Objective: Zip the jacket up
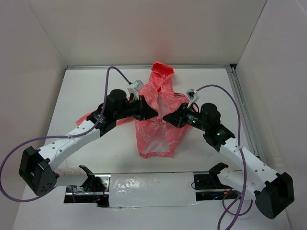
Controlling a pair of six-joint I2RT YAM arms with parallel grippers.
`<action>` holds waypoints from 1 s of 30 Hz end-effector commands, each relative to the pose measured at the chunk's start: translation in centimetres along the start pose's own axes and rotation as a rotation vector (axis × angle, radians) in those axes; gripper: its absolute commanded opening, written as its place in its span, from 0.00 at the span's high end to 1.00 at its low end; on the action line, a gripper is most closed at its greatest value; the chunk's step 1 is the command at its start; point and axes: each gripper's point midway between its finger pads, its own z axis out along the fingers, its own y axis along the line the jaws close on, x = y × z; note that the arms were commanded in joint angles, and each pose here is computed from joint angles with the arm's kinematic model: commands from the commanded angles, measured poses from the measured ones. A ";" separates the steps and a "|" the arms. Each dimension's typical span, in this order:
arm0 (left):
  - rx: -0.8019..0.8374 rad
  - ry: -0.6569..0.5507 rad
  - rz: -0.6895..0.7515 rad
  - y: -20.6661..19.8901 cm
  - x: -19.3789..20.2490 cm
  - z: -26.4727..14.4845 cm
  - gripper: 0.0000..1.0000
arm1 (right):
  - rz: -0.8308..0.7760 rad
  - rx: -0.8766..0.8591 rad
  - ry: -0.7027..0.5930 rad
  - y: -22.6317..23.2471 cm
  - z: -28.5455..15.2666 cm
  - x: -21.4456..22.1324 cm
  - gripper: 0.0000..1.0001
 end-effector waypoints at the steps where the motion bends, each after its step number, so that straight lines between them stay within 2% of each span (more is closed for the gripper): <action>1: 0.061 -0.053 0.028 -1.8 -1.4 -0.4 1.00 | -0.035 -0.074 -0.080 1.9 -0.3 -1.9 1.00; 19: 0.084 -0.027 0.010 -1.9 -0.5 -0.6 1.00 | -0.017 -0.054 -0.164 1.5 -1.0 -3.4 1.00; 30: 0.085 -0.020 -0.002 -1.8 -0.4 -0.2 1.00 | -0.001 -0.084 -0.119 1.8 -0.6 -2.7 1.00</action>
